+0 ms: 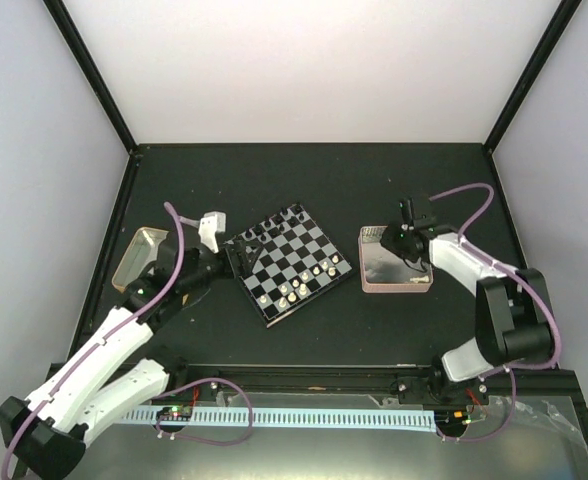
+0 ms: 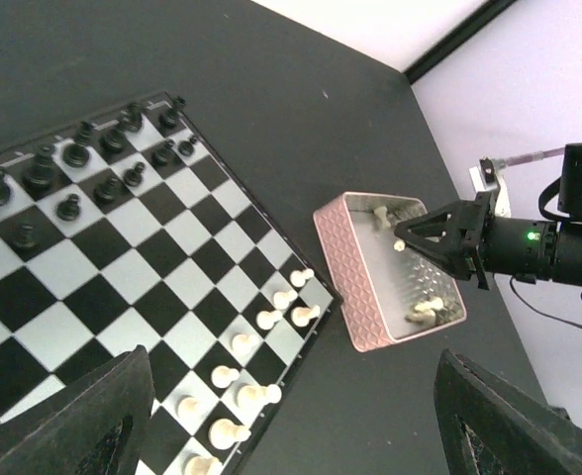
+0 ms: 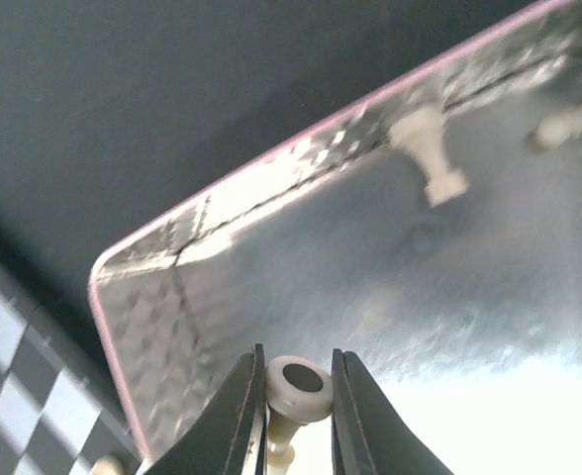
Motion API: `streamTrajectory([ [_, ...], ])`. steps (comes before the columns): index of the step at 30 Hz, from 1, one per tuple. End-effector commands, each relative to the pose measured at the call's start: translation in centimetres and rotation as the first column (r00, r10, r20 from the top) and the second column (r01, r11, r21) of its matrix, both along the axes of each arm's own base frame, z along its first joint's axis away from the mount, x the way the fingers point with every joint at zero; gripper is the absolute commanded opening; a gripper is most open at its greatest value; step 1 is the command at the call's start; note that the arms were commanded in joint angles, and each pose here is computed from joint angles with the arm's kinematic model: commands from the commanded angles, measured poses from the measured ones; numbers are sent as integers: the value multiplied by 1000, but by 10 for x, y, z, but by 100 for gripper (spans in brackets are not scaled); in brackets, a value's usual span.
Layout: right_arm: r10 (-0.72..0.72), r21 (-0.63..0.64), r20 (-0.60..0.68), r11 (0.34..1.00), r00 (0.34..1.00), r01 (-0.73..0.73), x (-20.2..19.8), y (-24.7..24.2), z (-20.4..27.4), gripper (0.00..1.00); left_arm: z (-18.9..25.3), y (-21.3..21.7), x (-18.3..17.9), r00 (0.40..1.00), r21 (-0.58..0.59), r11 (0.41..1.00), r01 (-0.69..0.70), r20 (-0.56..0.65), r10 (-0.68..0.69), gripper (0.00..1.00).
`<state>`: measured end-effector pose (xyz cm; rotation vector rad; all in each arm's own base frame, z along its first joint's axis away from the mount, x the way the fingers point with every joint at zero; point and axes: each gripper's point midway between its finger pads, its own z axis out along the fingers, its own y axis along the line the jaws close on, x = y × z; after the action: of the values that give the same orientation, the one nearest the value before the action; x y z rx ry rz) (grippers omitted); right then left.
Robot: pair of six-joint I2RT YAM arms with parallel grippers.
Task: Set up the chess pieces on the board
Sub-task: Pick up the chess piece from the storage box, then place the chess piece on the chessboard.
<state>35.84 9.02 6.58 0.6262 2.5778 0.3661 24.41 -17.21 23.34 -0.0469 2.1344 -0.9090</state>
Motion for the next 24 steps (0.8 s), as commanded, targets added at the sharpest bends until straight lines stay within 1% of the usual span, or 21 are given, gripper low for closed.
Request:
streamTrajectory([
  [1, -10, 235, 61, 972, 998, -4, -13, 29, 19, 8, 10, -23, 0, 994, -67, 991, 113, 18, -112, 79],
  [7, -43, 407, 149, 913, 988, -21, -36, 54, 58, 8, 5, -43, 0, 985, -95, 980, 173, 19, -172, 79],
  [12, -50, 514, 173, 857, 984, -47, -54, 73, 85, 8, -1, -60, 1, 981, -121, 974, 193, 18, -192, 79],
  [19, -85, 651, 154, 758, 984, -36, -75, 95, 110, 9, 0, -83, 6, 976, -124, 968, 218, 38, -214, 79],
  [24, -111, 713, 140, 701, 984, -23, -80, 105, 130, 9, 5, -98, 8, 968, -138, 960, 245, 82, -235, 79],
])
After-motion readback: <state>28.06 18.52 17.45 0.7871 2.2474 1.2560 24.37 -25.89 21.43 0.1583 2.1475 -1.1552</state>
